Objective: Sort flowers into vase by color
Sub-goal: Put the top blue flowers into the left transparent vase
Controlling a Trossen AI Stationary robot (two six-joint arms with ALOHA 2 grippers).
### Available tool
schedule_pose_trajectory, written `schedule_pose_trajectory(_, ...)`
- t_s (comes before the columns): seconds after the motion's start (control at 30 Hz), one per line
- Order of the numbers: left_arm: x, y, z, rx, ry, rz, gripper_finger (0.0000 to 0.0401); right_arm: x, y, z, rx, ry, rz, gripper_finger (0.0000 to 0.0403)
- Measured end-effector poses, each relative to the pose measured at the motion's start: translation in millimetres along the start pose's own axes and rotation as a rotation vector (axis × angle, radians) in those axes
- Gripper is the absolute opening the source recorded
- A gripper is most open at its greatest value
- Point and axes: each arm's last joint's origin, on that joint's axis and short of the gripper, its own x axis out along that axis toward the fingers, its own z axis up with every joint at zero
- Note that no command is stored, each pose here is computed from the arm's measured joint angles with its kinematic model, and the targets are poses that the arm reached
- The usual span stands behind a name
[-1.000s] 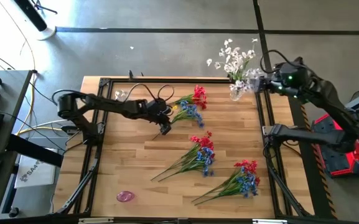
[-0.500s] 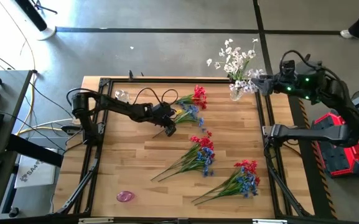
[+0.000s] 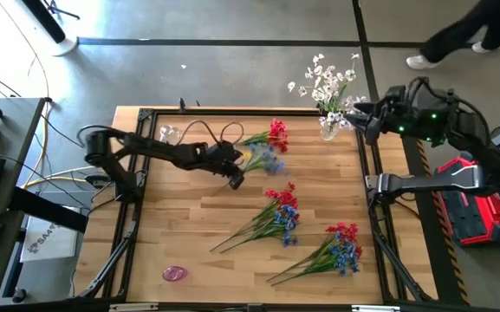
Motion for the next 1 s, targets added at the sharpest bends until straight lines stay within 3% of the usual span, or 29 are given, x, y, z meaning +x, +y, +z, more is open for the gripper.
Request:
schedule_pose_trajectory(0.3, -64.8, -16.2, 29.3, 0.016, -0.232, -0.075, 0.0001, 13.0, 29.6, 7.4, -0.199, -0.103, 0.098, 0.0277)
schedule_pose_trajectory(0.5, -114.3, -27.0, 43.7, 0.068, -0.436, -0.146, 0.0000, 49.3, 58.4, -2.0, -0.287, -0.013, 0.149, 0.0276)
schedule_pose_trajectory(0.73, -158.1, -32.3, 56.4, 0.077, -0.678, -0.190, 0.0000, 97.7, 92.6, -20.3, -0.314, 0.101, 0.227, 0.0276)
schedule_pose_trajectory(1.0, -178.6, -42.0, 64.4, 0.184, -0.811, -0.375, 0.0000, 150.2, 120.4, -18.0, -0.263, -0.025, 0.323, 0.0276)
